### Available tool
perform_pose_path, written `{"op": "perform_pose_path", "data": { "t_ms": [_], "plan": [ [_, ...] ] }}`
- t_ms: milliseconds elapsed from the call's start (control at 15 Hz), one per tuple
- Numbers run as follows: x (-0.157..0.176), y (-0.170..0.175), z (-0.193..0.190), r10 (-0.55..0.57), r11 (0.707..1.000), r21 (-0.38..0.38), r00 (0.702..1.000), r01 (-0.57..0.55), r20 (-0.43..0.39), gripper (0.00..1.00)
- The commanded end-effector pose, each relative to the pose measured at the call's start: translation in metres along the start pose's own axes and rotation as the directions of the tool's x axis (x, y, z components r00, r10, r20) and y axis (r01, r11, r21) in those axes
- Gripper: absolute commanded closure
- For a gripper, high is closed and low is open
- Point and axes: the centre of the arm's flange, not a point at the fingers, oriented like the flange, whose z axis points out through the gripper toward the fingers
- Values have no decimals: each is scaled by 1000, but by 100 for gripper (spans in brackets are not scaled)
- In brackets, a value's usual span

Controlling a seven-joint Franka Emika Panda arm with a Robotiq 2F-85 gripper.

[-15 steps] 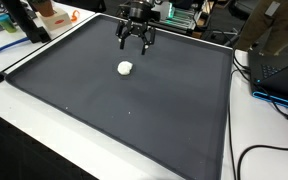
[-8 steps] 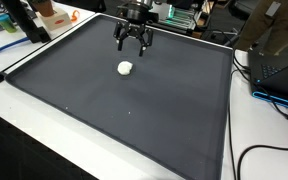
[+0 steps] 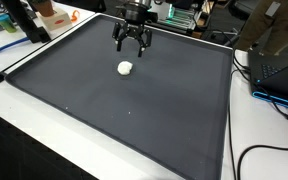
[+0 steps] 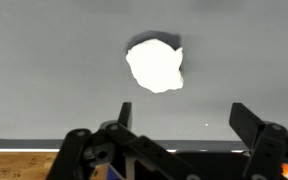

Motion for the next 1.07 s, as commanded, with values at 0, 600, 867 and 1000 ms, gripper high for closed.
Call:
{"op": "perform_pose_path", "data": {
  "t_ms": [0, 600, 867, 1000],
  "plan": [
    [6, 0, -5, 7, 1000, -1, 999, -7, 52, 0],
    [39, -4, -18, 23, 1000, 3, 994, -24, 109, 0],
    [54, 2, -23, 32, 999, -8, 989, -31, 147, 0],
    [62, 6, -22, 37, 999, -13, 986, -35, 162, 0]
  ]
}}
